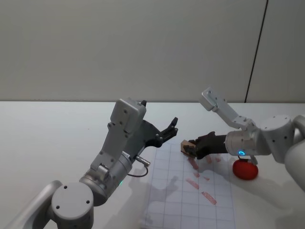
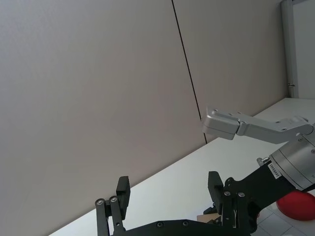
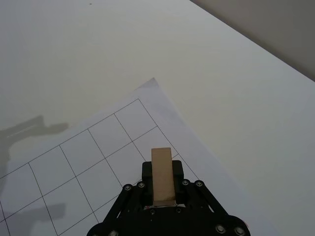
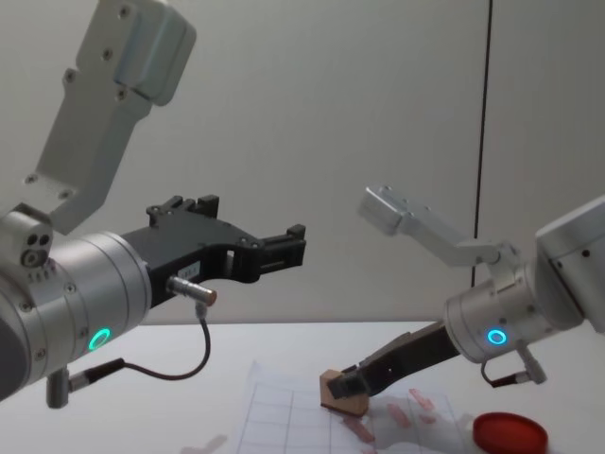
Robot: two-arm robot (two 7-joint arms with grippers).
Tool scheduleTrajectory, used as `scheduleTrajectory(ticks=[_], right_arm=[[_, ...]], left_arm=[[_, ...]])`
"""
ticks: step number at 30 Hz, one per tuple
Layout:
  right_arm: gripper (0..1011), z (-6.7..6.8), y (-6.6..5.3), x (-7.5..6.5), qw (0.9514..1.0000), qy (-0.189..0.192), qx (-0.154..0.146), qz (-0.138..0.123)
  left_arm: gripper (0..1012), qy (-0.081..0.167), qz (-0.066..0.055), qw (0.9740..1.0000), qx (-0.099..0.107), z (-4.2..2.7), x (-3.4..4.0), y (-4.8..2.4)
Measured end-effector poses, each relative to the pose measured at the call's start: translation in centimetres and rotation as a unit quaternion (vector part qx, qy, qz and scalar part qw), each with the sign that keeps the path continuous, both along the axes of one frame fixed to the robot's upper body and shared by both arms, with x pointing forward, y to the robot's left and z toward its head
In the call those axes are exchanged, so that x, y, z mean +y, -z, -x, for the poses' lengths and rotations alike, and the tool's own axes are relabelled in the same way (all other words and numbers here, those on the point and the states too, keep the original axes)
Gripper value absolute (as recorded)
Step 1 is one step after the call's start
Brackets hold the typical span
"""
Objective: Use the one hand to pick up the stamp and affix it onto the A4 paper.
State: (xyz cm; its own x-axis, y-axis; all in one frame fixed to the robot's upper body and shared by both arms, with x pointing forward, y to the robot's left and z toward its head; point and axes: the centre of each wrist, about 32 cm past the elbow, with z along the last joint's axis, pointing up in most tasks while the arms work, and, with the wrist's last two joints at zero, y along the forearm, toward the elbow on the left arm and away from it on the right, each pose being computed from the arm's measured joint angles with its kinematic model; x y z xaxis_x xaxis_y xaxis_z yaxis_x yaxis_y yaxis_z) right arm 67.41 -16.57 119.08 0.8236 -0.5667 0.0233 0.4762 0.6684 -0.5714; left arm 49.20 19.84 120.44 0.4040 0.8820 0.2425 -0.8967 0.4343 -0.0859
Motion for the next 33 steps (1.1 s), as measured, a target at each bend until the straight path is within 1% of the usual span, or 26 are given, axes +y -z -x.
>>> scheduleTrajectory(ticks=[9, 20, 33], right_arm=[[217, 0.4, 0.6, 0.2, 0.9999, -0.001, -0.014, 0.0], [217, 1.2, 1.1, 0.3, 0.9993, 0.004, -0.035, -0.01], [218, 2.0, 1.5, 0.3, 0.9984, 0.014, -0.049, -0.023]], left_arm=[[1002, 0.0, 0.0, 1.0, 0.0, 0.0, 0.0, 0.0], [1002, 0.0, 0.0, 1.0, 0.0, 0.0, 0.0, 0.0], [1002, 0.0, 0.0, 1.0, 0.0, 0.0, 0.0, 0.0]])
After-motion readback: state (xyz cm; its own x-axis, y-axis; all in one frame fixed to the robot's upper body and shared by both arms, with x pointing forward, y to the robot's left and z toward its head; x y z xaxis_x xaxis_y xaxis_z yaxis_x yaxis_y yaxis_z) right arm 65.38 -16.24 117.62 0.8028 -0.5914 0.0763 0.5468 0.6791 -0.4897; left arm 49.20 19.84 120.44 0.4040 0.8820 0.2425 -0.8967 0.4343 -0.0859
